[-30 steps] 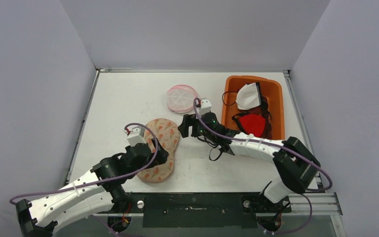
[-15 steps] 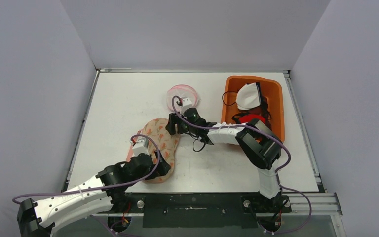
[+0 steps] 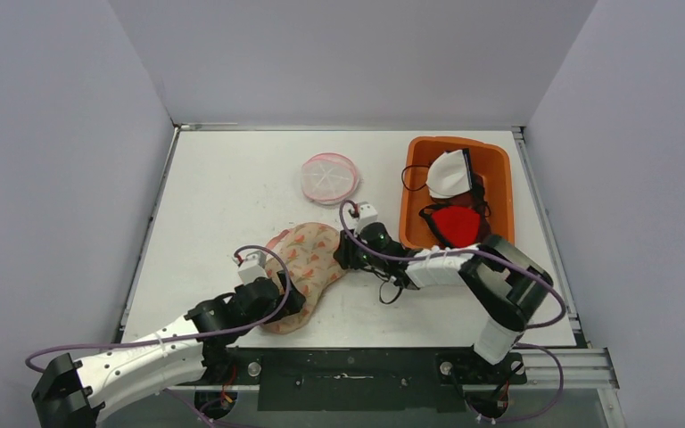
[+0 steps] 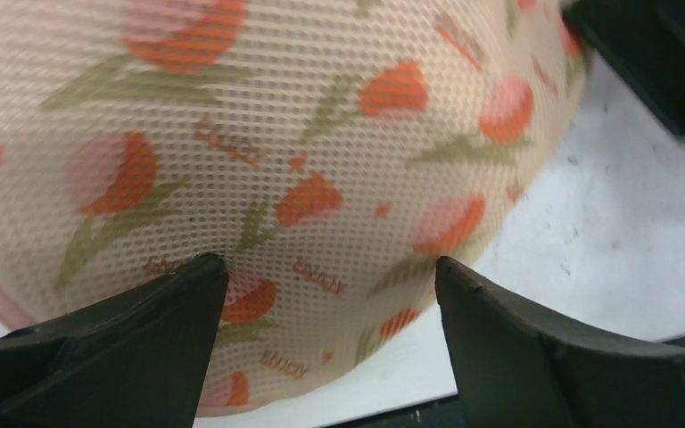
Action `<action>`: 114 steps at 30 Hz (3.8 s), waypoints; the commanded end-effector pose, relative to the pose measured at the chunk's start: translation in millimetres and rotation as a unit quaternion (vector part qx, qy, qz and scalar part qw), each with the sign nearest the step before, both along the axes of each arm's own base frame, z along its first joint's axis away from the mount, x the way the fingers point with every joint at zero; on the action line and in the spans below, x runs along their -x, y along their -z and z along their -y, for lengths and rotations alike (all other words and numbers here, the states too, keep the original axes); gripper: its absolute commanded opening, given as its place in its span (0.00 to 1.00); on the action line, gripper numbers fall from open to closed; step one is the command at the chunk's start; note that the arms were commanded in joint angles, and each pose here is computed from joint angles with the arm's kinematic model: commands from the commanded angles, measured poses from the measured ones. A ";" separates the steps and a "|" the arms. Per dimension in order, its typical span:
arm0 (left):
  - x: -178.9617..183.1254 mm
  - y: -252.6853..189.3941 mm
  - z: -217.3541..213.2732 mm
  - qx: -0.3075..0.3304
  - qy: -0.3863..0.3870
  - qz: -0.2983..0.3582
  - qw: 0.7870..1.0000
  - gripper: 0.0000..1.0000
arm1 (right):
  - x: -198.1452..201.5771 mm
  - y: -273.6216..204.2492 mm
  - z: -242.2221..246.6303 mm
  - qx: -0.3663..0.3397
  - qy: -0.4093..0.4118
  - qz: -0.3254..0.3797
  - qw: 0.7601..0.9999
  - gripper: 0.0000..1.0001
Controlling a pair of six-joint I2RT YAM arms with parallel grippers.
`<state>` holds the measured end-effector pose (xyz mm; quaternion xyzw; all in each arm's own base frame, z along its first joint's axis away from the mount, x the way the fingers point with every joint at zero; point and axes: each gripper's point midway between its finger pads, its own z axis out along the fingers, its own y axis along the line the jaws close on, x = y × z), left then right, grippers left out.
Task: Unzip the laundry bag and remove the bra
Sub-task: Unzip the laundry bag at the center of the board.
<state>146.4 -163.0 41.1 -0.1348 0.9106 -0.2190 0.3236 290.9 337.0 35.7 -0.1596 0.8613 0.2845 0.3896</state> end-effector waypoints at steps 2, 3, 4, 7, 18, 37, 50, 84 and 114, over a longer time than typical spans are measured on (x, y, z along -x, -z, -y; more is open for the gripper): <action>-31.3 -10.6 -21.8 -0.057 -0.055 0.042 0.996 0.86 | 47.0 -20.1 31.0 -0.013 0.038 0.018 0.999 0.42; -36.5 -13.9 -26.5 -0.068 -0.065 0.048 0.994 0.87 | 57.8 -19.7 37.6 -0.014 0.043 0.017 0.999 0.45; -41.9 -15.2 -31.6 -0.086 -0.072 0.052 0.992 0.87 | 69.2 -21.8 45.1 -0.018 0.047 0.019 0.999 0.47; -60.0 -25.2 -46.5 -0.117 -0.114 0.063 0.985 0.89 | 92.1 -27.8 53.5 -0.035 0.050 0.017 0.998 0.55; -64.3 -78.8 -42.1 -0.058 -0.118 0.086 0.988 0.97 | 112.7 -61.0 66.7 -0.081 0.029 0.045 0.995 0.84; -28.8 -59.5 20.1 0.061 0.052 0.067 0.995 0.96 | 62.6 -39.7 33.9 -0.124 -0.045 -0.080 0.988 0.94; -27.5 -58.1 26.7 0.054 0.093 0.079 0.991 0.96 | 81.2 -35.7 17.4 -0.178 -0.127 -0.140 0.966 0.70; -35.8 -142.6 16.6 0.353 -0.162 0.036 0.921 0.96 | 73.0 -173.5 29.9 -0.491 0.135 -0.185 0.841 0.05; -83.1 -112.1 48.6 0.495 -0.247 0.046 0.832 0.66 | 93.1 -188.4 32.2 -0.584 0.086 -0.138 0.796 0.05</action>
